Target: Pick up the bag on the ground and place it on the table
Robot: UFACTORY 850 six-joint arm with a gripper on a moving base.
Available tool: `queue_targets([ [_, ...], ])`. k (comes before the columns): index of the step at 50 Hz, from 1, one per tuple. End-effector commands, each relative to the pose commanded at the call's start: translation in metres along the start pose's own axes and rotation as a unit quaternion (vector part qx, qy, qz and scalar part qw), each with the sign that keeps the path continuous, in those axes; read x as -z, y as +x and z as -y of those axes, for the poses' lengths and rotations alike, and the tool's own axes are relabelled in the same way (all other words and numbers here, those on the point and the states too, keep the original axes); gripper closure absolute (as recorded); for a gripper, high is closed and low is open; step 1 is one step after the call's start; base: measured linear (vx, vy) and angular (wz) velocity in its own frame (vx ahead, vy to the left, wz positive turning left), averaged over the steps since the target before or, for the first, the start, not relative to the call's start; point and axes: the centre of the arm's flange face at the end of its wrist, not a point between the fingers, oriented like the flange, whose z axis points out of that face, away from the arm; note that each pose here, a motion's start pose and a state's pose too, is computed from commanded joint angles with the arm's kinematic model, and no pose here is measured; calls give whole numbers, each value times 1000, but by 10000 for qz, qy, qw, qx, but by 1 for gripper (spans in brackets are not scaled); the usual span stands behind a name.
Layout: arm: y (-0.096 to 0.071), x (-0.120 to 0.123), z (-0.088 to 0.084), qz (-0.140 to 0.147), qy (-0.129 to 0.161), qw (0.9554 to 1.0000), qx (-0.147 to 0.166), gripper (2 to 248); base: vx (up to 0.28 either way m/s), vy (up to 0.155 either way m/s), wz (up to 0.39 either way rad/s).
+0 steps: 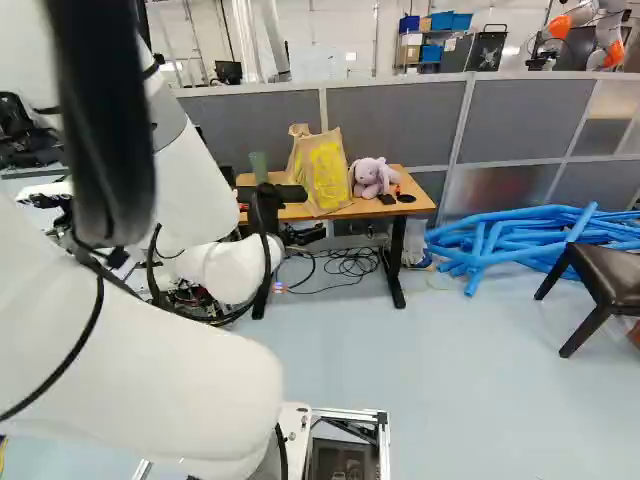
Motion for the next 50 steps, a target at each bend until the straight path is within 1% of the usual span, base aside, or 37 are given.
queue_targets([
  [13,-2,2,0,-31,-2,10000,-12,3,0,0,0],
  [50,-2,2,0,-31,-2,10000,-13,3,0,0,0],
])
